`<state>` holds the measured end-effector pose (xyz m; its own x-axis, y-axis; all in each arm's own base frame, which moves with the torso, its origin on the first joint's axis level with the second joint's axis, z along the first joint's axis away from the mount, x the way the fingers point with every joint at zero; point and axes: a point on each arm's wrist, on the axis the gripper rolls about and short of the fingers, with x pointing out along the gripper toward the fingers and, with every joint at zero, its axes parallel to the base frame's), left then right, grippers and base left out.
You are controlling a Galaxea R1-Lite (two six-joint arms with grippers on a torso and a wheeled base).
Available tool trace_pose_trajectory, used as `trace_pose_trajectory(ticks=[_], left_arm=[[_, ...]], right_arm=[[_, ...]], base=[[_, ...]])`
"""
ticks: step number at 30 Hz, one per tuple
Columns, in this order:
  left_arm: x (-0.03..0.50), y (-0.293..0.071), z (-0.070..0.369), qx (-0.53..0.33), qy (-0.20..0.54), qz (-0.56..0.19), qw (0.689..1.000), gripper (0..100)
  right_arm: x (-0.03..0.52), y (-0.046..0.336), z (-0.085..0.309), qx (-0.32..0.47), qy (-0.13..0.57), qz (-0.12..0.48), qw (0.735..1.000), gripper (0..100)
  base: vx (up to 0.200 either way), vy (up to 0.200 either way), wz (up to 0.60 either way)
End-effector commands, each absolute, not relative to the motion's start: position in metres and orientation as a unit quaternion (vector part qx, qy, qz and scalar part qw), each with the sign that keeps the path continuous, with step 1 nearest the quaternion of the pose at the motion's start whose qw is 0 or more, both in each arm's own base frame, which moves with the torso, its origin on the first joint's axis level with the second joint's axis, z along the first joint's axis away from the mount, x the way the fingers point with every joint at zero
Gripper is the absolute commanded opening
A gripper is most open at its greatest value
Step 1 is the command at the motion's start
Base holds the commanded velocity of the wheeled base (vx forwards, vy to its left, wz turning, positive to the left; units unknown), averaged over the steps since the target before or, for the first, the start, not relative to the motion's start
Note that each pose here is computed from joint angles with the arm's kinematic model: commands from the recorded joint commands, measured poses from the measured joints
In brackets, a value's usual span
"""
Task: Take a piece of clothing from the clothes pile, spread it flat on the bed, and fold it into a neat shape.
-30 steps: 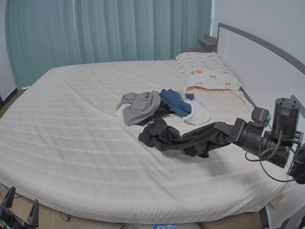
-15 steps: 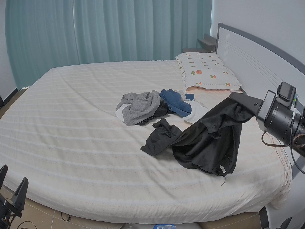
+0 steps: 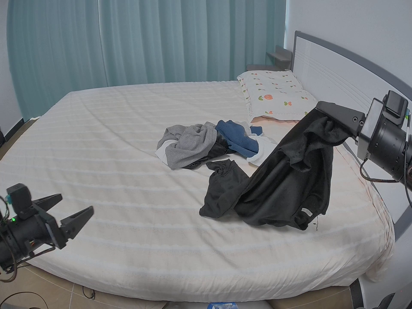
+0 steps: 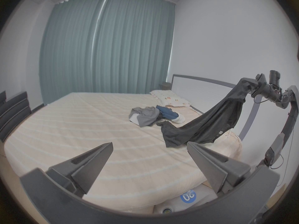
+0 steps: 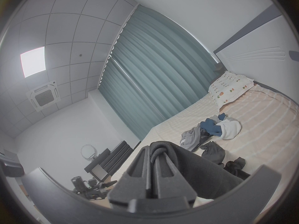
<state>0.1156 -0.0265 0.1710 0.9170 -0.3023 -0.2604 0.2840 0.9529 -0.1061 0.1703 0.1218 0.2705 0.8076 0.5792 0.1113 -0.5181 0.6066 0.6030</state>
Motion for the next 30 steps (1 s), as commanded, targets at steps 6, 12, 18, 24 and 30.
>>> trace_pose_trajectory(ticks=[6, 12, 18, 24, 30], left_arm=[[0.234, -0.148, 0.077, -0.051, 0.309, -0.224, 0.923, 100], [0.253, -0.179, 0.048, -0.047, 0.309, -0.241, 0.919, 100], [0.263, -0.211, 0.007, -0.061, 0.290, -0.240, 0.924, 100], [0.279, -0.226, -0.003, -0.077, 0.250, -0.223, 0.939, 100], [0.291, -0.238, -0.005, -0.085, 0.234, -0.230, 0.941, 100]], right_arm=[[0.180, 0.129, 0.269, 0.315, 0.063, 0.307, 0.896, 0], [0.181, 0.130, 0.269, 0.315, 0.063, 0.306, 0.896, 0], [0.182, 0.129, 0.267, 0.313, 0.067, 0.305, 0.897, 0], [0.185, 0.131, 0.265, 0.313, 0.069, 0.304, 0.897, 0], [0.185, 0.131, 0.268, 0.315, 0.064, 0.303, 0.897, 0]], base=[[0.000, 0.000, 0.00], [0.000, 0.000, 0.00], [0.000, 0.000, 0.00], [0.000, 0.000, 0.00], [0.000, 0.000, 0.00]])
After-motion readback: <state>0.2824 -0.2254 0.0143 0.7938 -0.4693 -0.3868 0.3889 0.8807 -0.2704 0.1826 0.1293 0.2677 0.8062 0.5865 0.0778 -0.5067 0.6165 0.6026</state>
